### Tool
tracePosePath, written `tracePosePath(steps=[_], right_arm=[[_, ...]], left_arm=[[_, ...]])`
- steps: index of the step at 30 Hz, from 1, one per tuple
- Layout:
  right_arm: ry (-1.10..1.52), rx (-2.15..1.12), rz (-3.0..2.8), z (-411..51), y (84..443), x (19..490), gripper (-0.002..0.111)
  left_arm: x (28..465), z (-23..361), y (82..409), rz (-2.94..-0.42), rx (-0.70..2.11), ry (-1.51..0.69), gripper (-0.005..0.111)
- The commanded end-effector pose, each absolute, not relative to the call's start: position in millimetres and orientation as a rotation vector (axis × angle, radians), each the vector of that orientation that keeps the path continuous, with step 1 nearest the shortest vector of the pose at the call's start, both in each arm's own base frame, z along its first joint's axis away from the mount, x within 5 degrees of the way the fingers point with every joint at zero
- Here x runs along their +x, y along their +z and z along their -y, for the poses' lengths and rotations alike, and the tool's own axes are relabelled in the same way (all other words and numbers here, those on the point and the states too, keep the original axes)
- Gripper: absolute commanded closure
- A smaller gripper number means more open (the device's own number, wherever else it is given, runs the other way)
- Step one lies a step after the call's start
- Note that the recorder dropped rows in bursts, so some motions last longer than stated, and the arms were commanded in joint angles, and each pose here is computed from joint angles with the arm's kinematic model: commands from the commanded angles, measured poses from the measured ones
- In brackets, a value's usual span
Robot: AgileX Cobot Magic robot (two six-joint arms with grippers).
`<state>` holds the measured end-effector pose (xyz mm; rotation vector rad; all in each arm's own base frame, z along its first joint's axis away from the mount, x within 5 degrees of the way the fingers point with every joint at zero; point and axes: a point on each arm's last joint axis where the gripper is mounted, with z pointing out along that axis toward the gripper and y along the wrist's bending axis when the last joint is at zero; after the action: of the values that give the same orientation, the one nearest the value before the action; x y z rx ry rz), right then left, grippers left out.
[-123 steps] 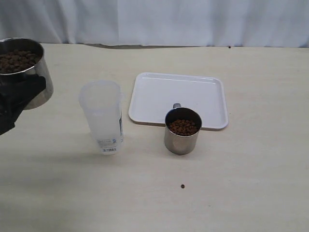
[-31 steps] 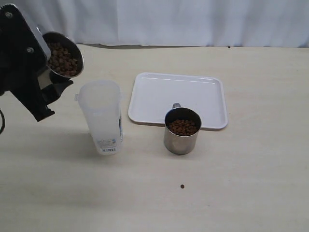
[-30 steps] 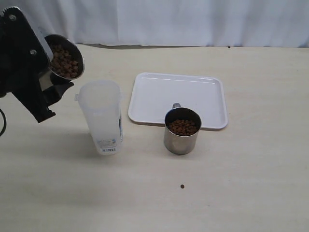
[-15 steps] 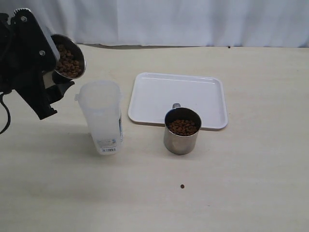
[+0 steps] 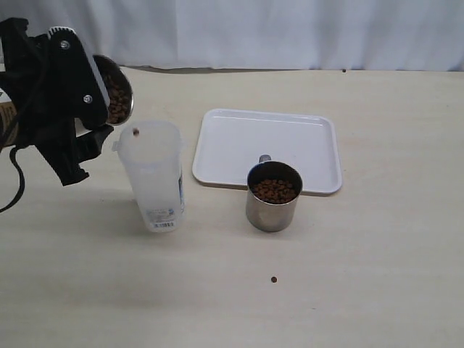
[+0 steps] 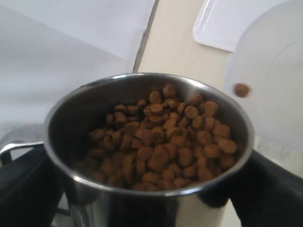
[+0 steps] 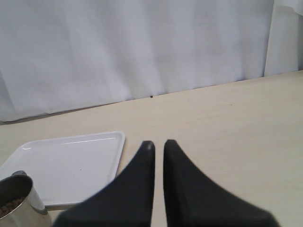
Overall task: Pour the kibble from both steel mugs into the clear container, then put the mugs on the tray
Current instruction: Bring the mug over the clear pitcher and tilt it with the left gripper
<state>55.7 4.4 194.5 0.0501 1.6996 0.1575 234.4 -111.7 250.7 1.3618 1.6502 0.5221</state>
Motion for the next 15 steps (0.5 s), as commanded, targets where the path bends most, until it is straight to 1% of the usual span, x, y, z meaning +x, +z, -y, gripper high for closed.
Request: tracePosePath(steps=[1, 8, 15], right_arm=[[0.160, 0.047, -1.697, -4.6, 194.0, 55.6, 0.103], [0.160, 0.047, -1.697, -4.6, 194.0, 55.6, 0.103], [0.160, 0.047, -1.697, -4.6, 194.0, 55.6, 0.103]], left_arm=[[234.2, 115.2, 256.0, -1.617, 1.374, 0.516, 0.107], [232.9, 119.0, 255.8, -1.587, 1.403, 0.479, 0.107], [233.7, 118.1, 256.7, -1.578, 1.414, 0.505, 0.107]])
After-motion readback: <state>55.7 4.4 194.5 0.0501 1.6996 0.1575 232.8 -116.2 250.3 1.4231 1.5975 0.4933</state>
